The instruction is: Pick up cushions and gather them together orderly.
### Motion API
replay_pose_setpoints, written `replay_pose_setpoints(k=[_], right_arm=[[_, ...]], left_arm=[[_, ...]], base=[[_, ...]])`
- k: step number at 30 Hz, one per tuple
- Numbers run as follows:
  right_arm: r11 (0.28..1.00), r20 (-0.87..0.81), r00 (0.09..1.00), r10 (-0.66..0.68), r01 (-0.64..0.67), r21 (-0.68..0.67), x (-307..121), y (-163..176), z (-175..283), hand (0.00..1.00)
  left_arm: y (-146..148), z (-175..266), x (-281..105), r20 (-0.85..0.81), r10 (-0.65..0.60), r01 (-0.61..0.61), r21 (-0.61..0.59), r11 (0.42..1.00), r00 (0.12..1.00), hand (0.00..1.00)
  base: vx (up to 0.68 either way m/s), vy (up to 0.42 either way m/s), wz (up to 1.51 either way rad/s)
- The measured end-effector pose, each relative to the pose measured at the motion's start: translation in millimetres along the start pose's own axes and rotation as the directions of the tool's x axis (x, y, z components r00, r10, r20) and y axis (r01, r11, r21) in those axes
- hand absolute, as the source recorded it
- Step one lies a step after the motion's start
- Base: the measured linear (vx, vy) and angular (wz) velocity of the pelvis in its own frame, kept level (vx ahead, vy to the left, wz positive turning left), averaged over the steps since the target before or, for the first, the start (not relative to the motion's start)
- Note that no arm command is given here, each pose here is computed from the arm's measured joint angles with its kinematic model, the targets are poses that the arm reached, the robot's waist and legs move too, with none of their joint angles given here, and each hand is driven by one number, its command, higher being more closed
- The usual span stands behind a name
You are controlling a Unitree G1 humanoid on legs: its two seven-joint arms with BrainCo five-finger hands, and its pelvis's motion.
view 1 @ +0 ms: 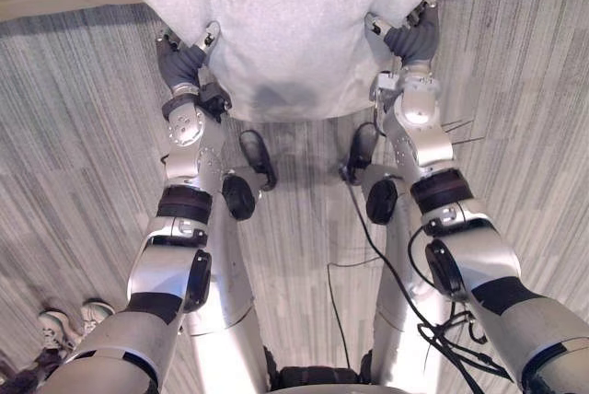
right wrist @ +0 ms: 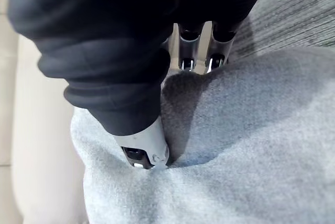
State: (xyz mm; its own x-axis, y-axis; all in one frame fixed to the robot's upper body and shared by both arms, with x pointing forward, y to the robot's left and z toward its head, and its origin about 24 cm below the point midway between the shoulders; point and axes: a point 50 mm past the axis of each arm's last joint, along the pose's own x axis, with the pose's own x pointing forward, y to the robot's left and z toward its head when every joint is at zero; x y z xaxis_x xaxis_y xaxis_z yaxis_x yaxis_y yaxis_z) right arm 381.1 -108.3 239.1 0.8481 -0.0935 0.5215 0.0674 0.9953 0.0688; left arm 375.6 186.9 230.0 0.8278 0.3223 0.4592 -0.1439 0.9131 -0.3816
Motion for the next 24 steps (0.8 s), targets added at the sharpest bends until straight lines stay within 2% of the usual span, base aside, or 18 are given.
replay_pose_setpoints(k=[8,13,17,24], right_arm=[[0.996,0.035,0.998,0.048,-0.050,0.080,-62.2,-6.2,-10.4,1.00],[0.992,-0.026,0.998,0.053,-0.050,0.114,-126.3,-21.6,-27.1,1.00],[0.988,-0.129,0.985,0.119,-0.105,0.113,-170.6,-24.0,-45.0,1.00],[0.982,-0.301,0.935,0.189,-0.175,0.073,-195.2,-28.0,-79.5,1.00]], left_arm=[[12.9,-15.3,-61.0,0.034,-0.049,0.048,0.039,0.998,0.998,1.00],[31.6,-46.7,-129.5,-0.113,-0.058,0.066,0.074,0.995,0.992,1.00],[63.9,-67.3,-181.7,-0.275,-0.017,0.060,0.148,0.987,0.961,1.00],[84.9,-78.9,-224.5,-0.416,0.003,0.079,0.180,0.980,0.909,1.00]], base=[[-0.03,-0.045,0.07],[0.16,-0.017,0.13],[0.22,0.030,0.08],[0.18,0.013,-0.04]])
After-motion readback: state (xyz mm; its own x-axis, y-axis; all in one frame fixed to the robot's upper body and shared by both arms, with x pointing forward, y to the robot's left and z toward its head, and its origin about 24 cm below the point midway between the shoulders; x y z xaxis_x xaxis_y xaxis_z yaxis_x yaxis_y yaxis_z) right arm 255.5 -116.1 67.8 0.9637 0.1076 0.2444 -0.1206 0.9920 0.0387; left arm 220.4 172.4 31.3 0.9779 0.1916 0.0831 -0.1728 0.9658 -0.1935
